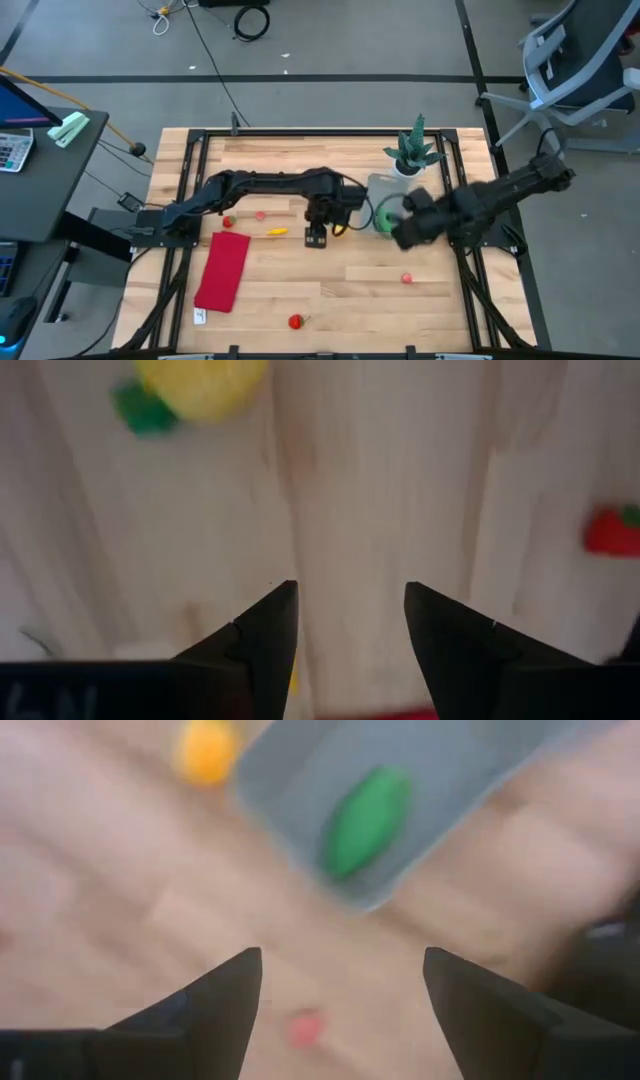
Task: Pick and placing Produce into tupperware
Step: Put the right peach into the bin
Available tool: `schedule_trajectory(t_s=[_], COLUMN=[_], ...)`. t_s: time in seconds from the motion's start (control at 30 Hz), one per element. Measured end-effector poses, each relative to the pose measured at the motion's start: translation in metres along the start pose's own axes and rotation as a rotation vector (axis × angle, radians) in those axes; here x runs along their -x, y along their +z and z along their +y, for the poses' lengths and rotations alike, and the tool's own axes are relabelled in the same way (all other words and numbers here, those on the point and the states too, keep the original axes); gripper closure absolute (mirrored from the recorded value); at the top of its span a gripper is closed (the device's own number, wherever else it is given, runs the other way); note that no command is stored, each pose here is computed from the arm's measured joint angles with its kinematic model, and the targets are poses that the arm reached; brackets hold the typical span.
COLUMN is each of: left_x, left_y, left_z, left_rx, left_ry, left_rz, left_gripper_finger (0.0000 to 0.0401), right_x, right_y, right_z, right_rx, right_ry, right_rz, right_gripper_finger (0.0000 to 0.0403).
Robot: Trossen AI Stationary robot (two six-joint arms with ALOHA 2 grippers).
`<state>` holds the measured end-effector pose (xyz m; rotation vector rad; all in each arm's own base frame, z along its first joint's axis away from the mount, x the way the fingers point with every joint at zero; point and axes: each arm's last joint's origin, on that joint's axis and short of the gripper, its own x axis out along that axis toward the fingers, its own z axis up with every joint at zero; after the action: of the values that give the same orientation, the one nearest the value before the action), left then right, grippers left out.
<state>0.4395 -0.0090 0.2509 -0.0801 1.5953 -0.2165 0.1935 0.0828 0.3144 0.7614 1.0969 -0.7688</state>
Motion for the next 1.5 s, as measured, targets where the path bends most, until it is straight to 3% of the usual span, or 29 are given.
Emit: schedule_trajectory(t_s=[0.13, 0.3, 0.37, 0.47, 0.53, 0.6, 0.83, 1.03, 1.23, 1.37, 1.5], left_x=[-0.001, 0.005, 0.017, 0.038, 0.058, 0.077, 0.103, 0.076, 0.023, -0.013, -0.039], left_y=[-0.012, -0.034, -0.047, -0.065, -0.083, -0.105, -0.179, -0.226, -0.257, -0.262, -0.249], left_z=[-0.024, -0.056, -0.066, -0.075, -0.076, -0.075, -0.067, -0.057, -0.043, -0.039, -0.043], left_rx=[-0.026, -0.105, -0.126, -0.107, -0.066, 0.001, 0.262, 0.441, 0.578, 0.668, 0.661], left_ry=[0.004, 0.019, 0.097, 0.353, 0.521, 0.614, 0.578, 0.543, 0.573, 0.537, 0.409], left_rz=[0.045, 0.073, 0.032, -0.084, -0.181, -0.264, -0.489, -0.506, -0.4, -0.388, -0.504], left_gripper_finger=[0.021, 0.0221, 0.0226, 0.0231, 0.0233, 0.0234, 0.0234, 0.0234, 0.0236, 0.0238, 0.0246], right_x=[-0.003, -0.023, -0.034, -0.051, -0.061, -0.07, -0.083, -0.083, -0.085, -0.092, -0.1], right_y=[-0.035, -0.073, -0.083, -0.093, -0.098, -0.102, -0.111, -0.112, -0.111, -0.114, -0.117], right_z=[0.02, 0.035, 0.041, 0.05, 0.056, 0.062, 0.072, 0.072, 0.066, 0.066, 0.067], right_rx=[-0.019, -0.029, -0.068, -0.114, -0.13, -0.144, -0.184, -0.208, -0.185, -0.154, -0.094], right_ry=[0.069, -0.029, -0.073, -0.125, -0.145, -0.154, -0.156, -0.174, -0.255, -0.294, -0.328], right_rz=[0.021, -0.007, -0.018, -0.03, -0.007, 0.042, 0.159, 0.184, 0.163, 0.172, 0.178], right_gripper_finger=[0.0115, 0.0115, 0.0115, 0.0115, 0.0115, 0.0115, 0.0115, 0.0115, 0.0115, 0.0115, 0.0115])
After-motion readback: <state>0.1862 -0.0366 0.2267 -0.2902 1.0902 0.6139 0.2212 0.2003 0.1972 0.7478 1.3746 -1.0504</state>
